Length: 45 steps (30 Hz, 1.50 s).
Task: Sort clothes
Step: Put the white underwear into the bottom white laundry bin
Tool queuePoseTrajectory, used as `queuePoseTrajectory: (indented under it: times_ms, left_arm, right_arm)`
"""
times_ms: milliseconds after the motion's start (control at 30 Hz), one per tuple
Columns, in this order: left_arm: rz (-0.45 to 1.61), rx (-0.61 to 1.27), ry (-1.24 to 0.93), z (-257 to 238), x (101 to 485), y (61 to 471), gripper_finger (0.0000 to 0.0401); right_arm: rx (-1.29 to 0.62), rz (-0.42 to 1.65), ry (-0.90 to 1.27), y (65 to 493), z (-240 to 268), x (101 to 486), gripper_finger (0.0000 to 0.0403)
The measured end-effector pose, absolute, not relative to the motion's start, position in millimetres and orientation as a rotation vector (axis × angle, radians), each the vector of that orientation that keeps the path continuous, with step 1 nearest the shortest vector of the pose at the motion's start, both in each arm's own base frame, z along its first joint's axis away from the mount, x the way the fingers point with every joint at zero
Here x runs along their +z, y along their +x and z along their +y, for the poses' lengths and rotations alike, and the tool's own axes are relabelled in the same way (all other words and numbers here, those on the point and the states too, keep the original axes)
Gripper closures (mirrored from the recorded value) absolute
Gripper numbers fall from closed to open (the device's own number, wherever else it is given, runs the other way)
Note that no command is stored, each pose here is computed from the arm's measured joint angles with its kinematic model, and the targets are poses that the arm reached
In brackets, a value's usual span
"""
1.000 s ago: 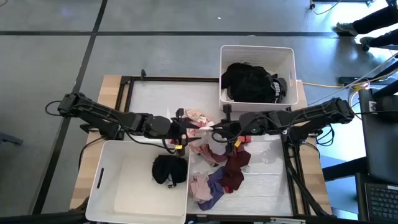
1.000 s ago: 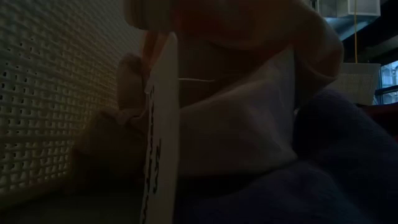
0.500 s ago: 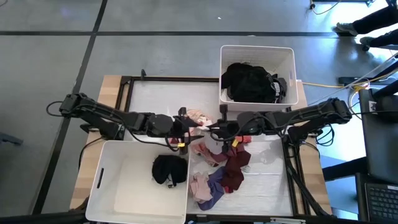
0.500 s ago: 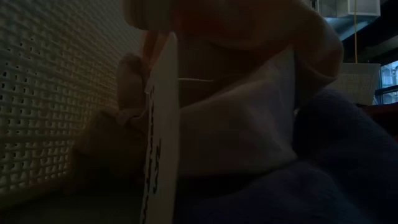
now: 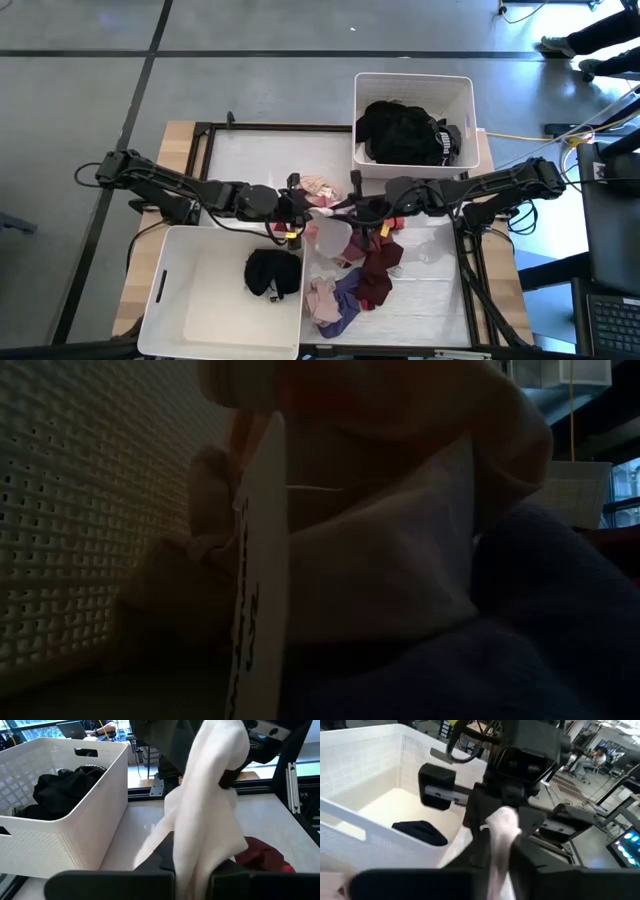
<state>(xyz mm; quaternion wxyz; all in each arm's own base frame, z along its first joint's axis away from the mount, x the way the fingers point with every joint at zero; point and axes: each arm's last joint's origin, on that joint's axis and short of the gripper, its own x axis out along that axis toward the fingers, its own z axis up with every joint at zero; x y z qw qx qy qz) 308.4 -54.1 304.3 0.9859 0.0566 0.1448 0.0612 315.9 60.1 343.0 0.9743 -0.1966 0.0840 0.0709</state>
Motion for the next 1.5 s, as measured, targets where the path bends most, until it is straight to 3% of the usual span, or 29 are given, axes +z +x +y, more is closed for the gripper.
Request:
queuePoseTrajectory:
  times_ms: [133, 267, 467, 733, 1000, 1233, 1500]
  left_arm:
    - [0.290, 0.121, 0.113, -55.0, 304.7, 307.9, 0.0383]
    - [0.265, 0.100, 0.121, -60.1, 312.2, 302.0, 0.0395]
    - [0.175, 0.049, 0.123, -70.3, 337.4, 279.8, 0.0386]
    - [0.020, -0.018, 0.055, -77.1, 376.8, 236.9, 0.0383]
    - [-0.104, -0.137, -0.123, -80.3, 409.6, 179.8, 0.0382]
    - [0.014, -0.264, -0.263, -91.9, 405.5, 151.6, 0.0382]
    - [0.261, -0.285, -0.294, -124.8, 373.1, 166.6, 0.0382]
  right_arm:
    - [0.113, 0.197, -0.402, 310.4, 60.9, 344.5, 0.0265]
    - [-0.038, 0.225, -0.430, 287.4, 59.7, 359.7, 0.0192]
    - [-0.191, 0.334, -0.406, 248.2, 52.7, 370.9, 0.0138]
    - [-0.198, 0.524, -0.356, 227.8, 46.5, 358.1, 0.0134]
    - [-0.203, 0.561, -0.344, 228.7, 46.8, 345.7, 0.0138]
    - [-0.200, 0.577, -0.357, 230.4, 47.1, 331.3, 0.0139]
    - [-0.199, 0.601, -0.358, 231.1, 47.3, 312.6, 0.0139]
